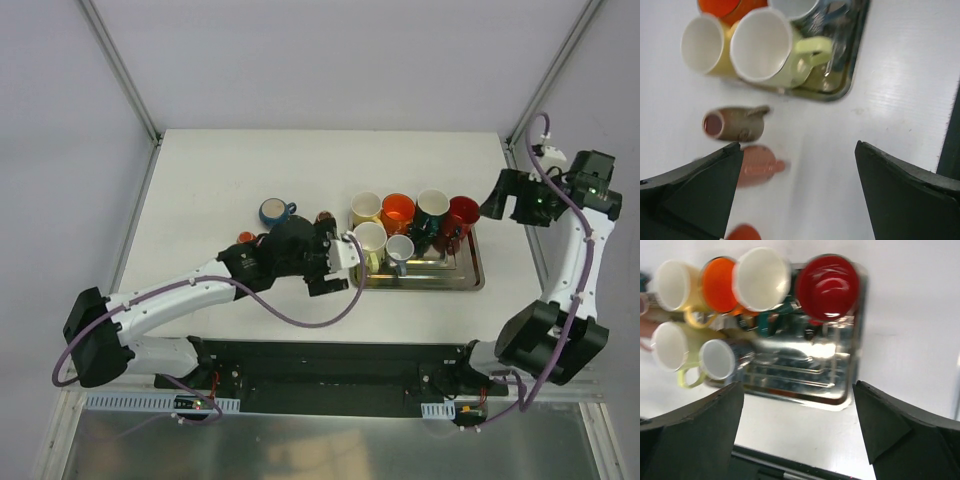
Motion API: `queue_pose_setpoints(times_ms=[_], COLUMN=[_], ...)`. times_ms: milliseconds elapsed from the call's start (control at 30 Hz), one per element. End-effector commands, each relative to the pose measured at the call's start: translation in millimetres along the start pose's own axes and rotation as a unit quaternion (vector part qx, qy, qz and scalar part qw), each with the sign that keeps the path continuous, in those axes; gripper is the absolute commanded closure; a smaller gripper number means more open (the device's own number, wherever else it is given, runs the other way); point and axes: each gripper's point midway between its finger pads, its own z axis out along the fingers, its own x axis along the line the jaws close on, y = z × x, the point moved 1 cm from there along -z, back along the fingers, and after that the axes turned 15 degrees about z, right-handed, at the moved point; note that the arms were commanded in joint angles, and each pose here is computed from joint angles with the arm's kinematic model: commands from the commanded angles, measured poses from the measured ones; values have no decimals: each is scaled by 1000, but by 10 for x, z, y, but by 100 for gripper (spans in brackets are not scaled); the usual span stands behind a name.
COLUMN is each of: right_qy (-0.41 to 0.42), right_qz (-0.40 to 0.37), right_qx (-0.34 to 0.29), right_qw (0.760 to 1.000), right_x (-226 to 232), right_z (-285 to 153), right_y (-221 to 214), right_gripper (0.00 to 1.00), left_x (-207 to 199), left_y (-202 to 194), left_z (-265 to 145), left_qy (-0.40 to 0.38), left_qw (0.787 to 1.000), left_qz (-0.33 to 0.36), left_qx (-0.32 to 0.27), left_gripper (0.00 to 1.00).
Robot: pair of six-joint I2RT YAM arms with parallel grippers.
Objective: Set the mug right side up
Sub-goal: Move the tray to the center of the board, then turn over the cup at the center of the board.
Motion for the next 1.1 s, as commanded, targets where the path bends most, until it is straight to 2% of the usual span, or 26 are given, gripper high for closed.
queue_pose_setpoints(times_ms=[0,100,200,300,333,367,433,500,567,600,667,700,733,800,900,933,1033,1067], right_qy=[44,82,160,180,175,167,99,71,73,91,163,191,204,211,201,180,94,65], right_qz=[-4,-44,-91,-127,-142,-159,-178,-212,-227,-223,-175,-140,-118,-132,-209,-226,-208,-195], right_qx=[56,47,54,69,74,77,48,68,106,128,158,173,183,185,192,186,152,137], right_qw=[997,995,981,973,971,970,978,972,965,962,958,956,954,951,938,939,962,969], right_x=[585,929,1413,1842,1928,2027,2104,2198,2320,2424,2751,2913,3046,3274,3508,3569,3539,3496], right_z=[-182,-176,-230,-174,-137,-70,84,216,345,431,470,489,565,705,885,955,1244,1317], right_y=[-337,-374,-397,-418,-440,-463,-401,-485,-621,-715,-811,-861,-903,-1031,-1382,-1503,-1659,-1694], right_gripper=[1,1,1,1,1,1,1,1,1,1,1,1,1,1,1,6,23,26], left_x=[196,310,419,459,476,424,393,403,426,424,370,289,204,28,-112,-135,-172,-155], left_y=[-568,-745,-845,-928,-970,-912,-752,-690,-845,-984,-1313,-1395,-1419,-1419,-1278,-1248,-1218,-1217], left_z=[-599,-920,-1174,-1369,-1450,-1477,-1603,-1741,-1889,-1978,-2170,-2219,-2234,-2246,-2222,-2233,-2309,-2342], left_qy=[73,104,131,159,166,141,117,121,159,185,241,240,222,179,160,169,188,205], left_qw=[969,953,942,924,915,916,913,907,883,863,810,794,785,775,779,772,759,746], left_qz=[-169,-221,-249,-288,-308,-330,-363,-381,-412,-431,-469,-482,-492,-510,-546,-560,-583,-597], left_qx=[167,178,183,194,199,180,143,132,159,185,257,284,303,328,264,250,220,213], left_gripper=[1,1,1,1,1,1,1,1,1,1,1,1,1,1,1,1,2,2])
